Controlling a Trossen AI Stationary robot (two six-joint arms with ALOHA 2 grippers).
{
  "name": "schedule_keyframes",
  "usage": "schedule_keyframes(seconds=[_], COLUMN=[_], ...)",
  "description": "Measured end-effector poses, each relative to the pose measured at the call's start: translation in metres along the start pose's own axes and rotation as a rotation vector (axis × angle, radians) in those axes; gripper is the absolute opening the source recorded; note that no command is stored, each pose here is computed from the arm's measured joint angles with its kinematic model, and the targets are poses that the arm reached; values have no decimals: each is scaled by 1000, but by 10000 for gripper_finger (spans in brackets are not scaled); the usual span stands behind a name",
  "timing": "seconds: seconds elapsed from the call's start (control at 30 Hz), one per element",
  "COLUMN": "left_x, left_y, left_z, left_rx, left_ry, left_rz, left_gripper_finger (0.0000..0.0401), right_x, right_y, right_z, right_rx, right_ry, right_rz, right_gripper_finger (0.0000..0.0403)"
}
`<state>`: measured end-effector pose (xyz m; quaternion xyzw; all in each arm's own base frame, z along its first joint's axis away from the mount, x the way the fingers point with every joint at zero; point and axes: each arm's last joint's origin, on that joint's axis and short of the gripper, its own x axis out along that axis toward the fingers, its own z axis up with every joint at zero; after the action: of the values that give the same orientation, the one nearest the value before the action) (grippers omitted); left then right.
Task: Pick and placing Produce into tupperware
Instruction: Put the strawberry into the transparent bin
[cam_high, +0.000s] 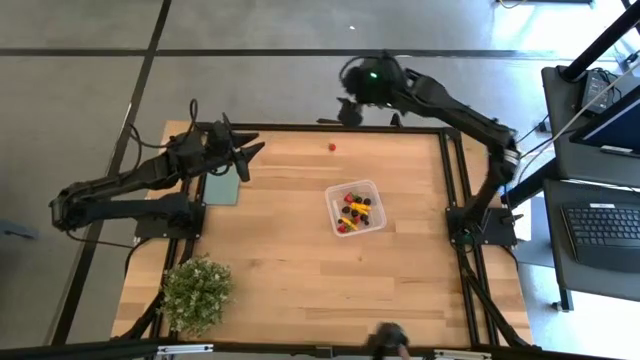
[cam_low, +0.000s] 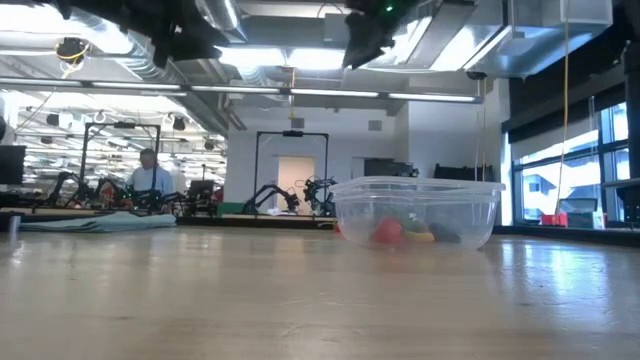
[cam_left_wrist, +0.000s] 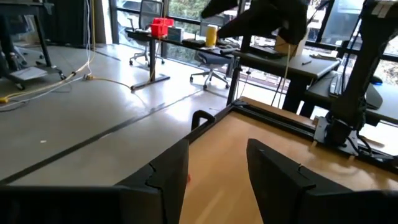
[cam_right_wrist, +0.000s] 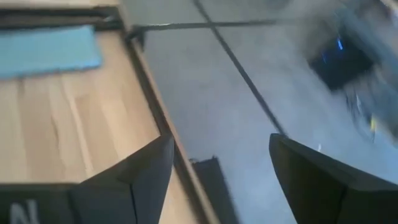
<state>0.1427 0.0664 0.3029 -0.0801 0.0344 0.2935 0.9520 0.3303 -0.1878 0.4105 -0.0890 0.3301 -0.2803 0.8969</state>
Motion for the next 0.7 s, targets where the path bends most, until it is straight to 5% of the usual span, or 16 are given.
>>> schedule_keyframes(seconds=[0.3, 0.7], left_x=[0, -2], left_y=[-1, -6], left_z=[-4, -10], left_rx=[8, 23], left_ry=[44, 103], left_rz=[-29, -55], left_gripper_finger=[164, 149], right_x=[79, 178], right_y=[17, 36], right_z=[-8, -76], right_rx=[-363, -305], right_ry=[176, 420], right_rz=[185, 405], right_gripper_finger=[266, 266])
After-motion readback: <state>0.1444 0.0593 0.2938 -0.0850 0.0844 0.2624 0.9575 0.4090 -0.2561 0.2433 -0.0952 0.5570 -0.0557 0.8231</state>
